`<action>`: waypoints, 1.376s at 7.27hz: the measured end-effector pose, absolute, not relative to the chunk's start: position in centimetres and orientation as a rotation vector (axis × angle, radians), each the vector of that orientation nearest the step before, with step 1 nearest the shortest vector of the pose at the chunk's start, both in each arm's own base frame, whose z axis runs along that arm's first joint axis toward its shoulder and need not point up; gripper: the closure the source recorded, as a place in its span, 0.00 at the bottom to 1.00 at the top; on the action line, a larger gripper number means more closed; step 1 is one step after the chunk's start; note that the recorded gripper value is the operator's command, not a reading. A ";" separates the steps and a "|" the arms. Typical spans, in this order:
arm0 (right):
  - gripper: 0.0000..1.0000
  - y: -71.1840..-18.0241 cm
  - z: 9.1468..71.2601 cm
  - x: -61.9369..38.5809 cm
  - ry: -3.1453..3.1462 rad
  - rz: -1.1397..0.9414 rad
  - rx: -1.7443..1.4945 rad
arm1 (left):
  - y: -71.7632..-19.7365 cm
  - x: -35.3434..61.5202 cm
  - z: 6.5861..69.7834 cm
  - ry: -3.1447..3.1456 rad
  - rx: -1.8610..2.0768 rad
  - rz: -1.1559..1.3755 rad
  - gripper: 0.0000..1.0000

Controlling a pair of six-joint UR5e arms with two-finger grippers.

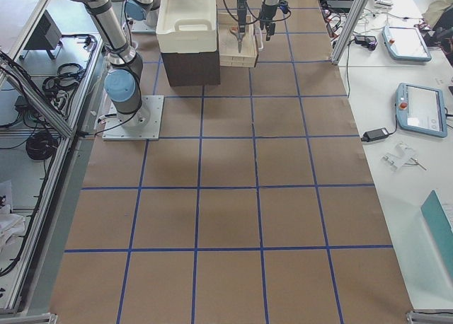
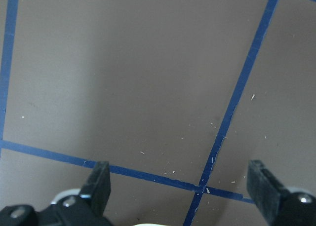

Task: Put scissors in drawer and close it
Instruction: 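Move the left gripper over the drawer's white handle, then lower the left gripper onto the drawer front near the handle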

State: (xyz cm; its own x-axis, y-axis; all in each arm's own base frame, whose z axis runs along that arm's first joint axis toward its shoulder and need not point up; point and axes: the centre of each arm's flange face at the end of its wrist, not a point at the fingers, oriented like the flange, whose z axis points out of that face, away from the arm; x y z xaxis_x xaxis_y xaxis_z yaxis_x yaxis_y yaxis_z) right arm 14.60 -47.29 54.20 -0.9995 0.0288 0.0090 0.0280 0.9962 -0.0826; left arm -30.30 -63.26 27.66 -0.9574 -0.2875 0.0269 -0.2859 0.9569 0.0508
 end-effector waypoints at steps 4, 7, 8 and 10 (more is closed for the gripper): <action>0.00 -47.3 54.2 14.6 -3.128 0.129 -0.045 | -62.8 -30.0 27.9 -3.073 0.462 -0.153 0.00; 0.00 -47.3 54.2 14.6 -3.132 0.131 -0.044 | -62.3 -29.9 28.9 -3.077 0.469 -0.226 0.00; 0.00 -47.3 54.2 14.6 -3.131 0.130 -0.044 | -62.1 -29.8 29.0 -3.080 0.471 -0.247 0.00; 0.00 -47.3 54.2 14.6 -3.130 0.129 -0.044 | -61.5 -29.9 29.3 -3.079 0.471 -0.289 0.00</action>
State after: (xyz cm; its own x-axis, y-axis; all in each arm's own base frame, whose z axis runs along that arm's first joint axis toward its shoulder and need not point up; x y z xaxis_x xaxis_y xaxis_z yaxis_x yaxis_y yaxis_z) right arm 14.62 -47.29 54.21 -0.9996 0.0287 0.0070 0.0280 0.9962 -0.0826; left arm -29.86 -61.55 29.30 -0.9546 -0.2975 -0.0148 -0.2951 0.9376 0.1838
